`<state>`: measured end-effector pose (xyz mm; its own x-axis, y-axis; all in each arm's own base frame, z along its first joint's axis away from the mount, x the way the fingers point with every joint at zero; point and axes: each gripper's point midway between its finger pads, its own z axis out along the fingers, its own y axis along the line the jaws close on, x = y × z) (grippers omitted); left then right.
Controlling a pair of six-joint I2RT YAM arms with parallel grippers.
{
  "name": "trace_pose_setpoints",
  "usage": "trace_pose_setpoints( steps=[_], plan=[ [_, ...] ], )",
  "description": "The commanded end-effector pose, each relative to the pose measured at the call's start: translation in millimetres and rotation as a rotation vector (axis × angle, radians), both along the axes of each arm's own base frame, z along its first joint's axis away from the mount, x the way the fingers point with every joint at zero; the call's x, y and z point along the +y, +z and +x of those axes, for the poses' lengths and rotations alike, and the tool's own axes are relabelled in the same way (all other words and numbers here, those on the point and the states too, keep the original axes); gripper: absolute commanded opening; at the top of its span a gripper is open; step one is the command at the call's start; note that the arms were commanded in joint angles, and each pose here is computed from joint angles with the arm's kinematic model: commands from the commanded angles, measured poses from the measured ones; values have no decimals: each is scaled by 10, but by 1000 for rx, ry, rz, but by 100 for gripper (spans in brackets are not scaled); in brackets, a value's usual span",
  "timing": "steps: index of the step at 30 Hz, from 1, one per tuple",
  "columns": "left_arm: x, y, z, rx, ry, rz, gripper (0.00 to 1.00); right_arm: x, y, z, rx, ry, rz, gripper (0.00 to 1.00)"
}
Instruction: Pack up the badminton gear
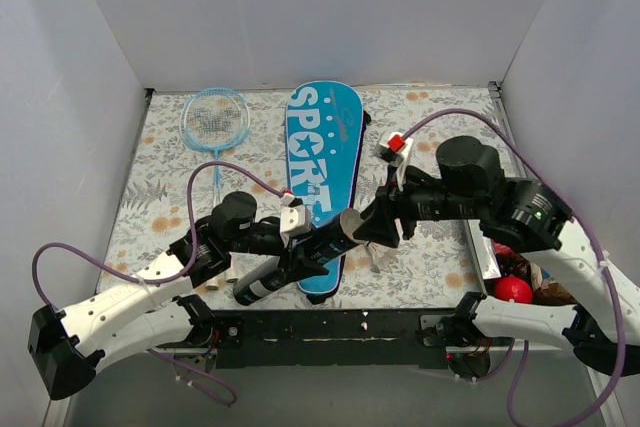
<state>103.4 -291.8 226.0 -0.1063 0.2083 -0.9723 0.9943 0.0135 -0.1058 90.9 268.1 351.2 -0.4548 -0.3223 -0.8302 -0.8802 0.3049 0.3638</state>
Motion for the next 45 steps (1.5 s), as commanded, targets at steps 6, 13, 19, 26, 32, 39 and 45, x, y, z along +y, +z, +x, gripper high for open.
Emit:
trace_pose_setpoints(
  steps=[6,13,19,26,32,39,45],
  plan=[
    [-14,13,23,-9,9,-9,21,-486,233,224,-47,-337,40,62],
    [-9,4,24,-6,12,-6,21,-774,-776,622,106,-756,-152,64],
    [-7,14,29,-7,17,-9,21,-890,-1553,693,250,-986,-166,65],
    [-4,10,35,-8,22,-8,21,-933,-2094,605,470,-1151,-25,65],
    [-1,14,39,-11,23,-10,21,-926,-2407,566,585,-1212,71,66],
    [0,1,32,-8,21,-6,21,-879,-2459,669,599,-1247,158,65],
    [-3,15,29,-8,17,-9,21,-819,-2492,748,590,-1263,169,62]
  ],
)
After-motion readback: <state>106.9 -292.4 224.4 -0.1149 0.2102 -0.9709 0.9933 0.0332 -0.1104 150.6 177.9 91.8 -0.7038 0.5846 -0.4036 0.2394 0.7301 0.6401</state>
